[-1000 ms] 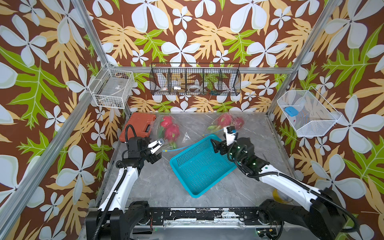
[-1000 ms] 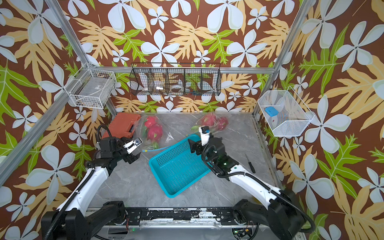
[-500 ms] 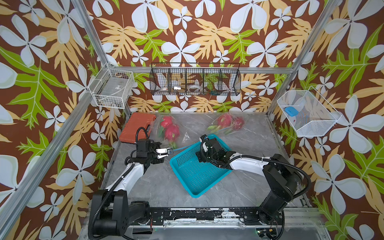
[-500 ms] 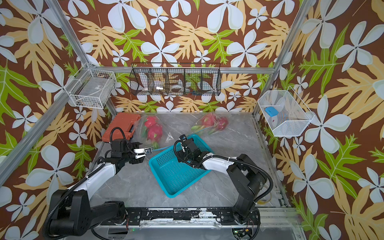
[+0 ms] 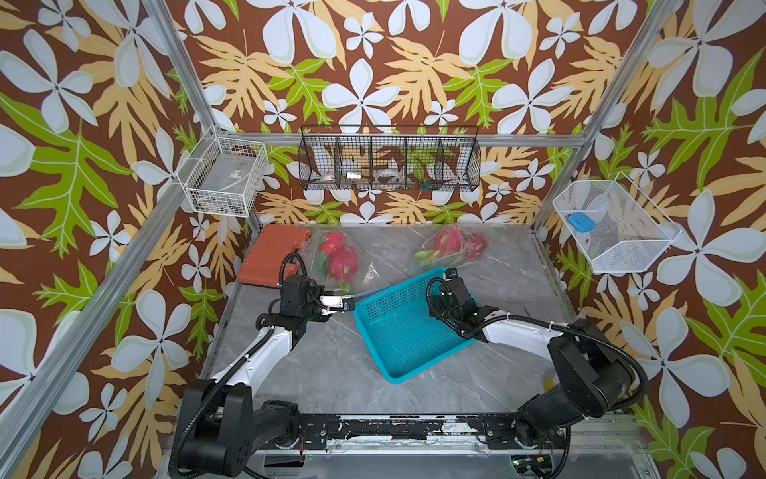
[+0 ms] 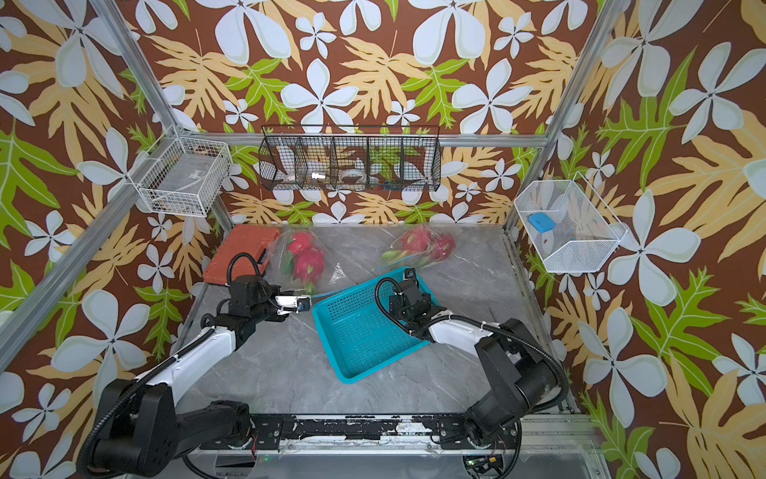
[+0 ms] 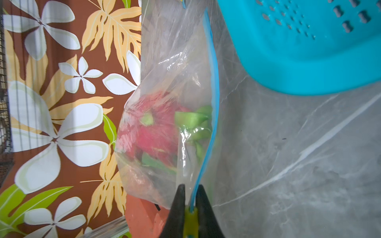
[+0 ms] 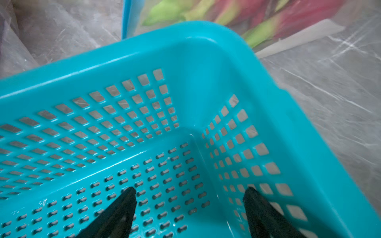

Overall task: Open the zip-top bag and take out the dragon fruit
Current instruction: Adjust the basket at the center of the board.

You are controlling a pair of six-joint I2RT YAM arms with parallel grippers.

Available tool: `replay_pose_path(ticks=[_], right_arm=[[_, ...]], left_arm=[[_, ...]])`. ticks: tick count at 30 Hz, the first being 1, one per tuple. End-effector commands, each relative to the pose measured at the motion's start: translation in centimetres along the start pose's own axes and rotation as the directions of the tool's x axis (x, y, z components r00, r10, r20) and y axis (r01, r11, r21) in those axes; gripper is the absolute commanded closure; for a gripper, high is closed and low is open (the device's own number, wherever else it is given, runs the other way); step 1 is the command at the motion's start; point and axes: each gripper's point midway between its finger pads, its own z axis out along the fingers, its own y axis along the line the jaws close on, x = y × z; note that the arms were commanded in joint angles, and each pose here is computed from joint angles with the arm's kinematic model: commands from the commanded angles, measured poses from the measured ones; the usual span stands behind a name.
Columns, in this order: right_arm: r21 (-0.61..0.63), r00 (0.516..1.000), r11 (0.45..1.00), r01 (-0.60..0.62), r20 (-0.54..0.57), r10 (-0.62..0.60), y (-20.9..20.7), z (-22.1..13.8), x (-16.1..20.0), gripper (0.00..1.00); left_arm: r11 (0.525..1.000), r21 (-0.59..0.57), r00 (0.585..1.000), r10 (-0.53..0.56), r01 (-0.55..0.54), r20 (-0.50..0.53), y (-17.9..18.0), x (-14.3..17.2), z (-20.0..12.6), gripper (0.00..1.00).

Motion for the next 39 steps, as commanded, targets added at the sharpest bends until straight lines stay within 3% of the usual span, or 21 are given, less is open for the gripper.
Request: replay_pose_path(ticks=[1,6,12,16,18,21,25,29,33,39], right_arm=[[0.039,0.996,0.999,-0.038,0.078,0.034,-1.1,-1.3,-1.5,0.19],[-0.058,0.964,0.992,0.112,0.249,-0.094,3.5,-5.4,-5.5,0.16],[-0.147,0.849,0.912,0.384,0.444,-0.286,11.1,-10.2,-8.9,0.12],[-0.241,0.807,0.858,0.453,0.519,-0.281,13.9,-11.7,-10.2,0.09],[-0.268,0.786,0.832,0.485,0.551,-0.28,14.9,-12.3,-10.6,0.09],[-0.322,0.755,0.777,0.541,0.592,-0.281,16.7,-13.2,-11.0,0.06],[-0.416,0.72,0.671,0.613,0.644,-0.259,19.6,-15.1,-11.2,0.06],[-0.494,0.672,0.529,0.69,0.71,-0.212,22.3,-18.0,-11.8,0.06],[-0.547,0.643,0.367,0.752,0.731,-0.228,24.8,-19.9,-11.3,0.08],[-0.528,0.582,0.247,0.813,0.753,-0.306,27.2,-20.3,-11.1,0.07]], left_arm=[[0.999,-0.034,1.0,-0.012,0.012,-0.005,1.1,-0.2,-0.9,1.0],[0.997,-0.075,1.0,-0.004,0.005,0.014,2.5,-1.1,-3.0,1.0],[0.97,-0.226,0.996,-0.077,0.087,0.054,7.6,-2.4,-5.8,1.0],[0.851,-0.438,0.957,-0.254,0.29,0.139,14.7,-2.6,-8.4,1.0],[0.795,-0.461,0.919,-0.334,0.395,0.21,17.0,-3.2,-9.7,1.0],[0.761,-0.433,0.873,-0.385,0.484,0.299,18.2,-4.4,-10.9,1.0],[0.755,-0.39,0.843,-0.406,0.527,0.354,18.0,-5.4,-11.9,1.0],[0.774,-0.358,0.847,-0.418,0.521,0.328,17.1,-5.5,-12.3,1.0],[0.812,-0.311,0.863,-0.416,0.494,0.286,15.4,-5.5,-12.7,1.0],[0.908,-0.082,0.896,-0.386,0.412,0.219,9.8,-6.6,-12.4,1.0]])
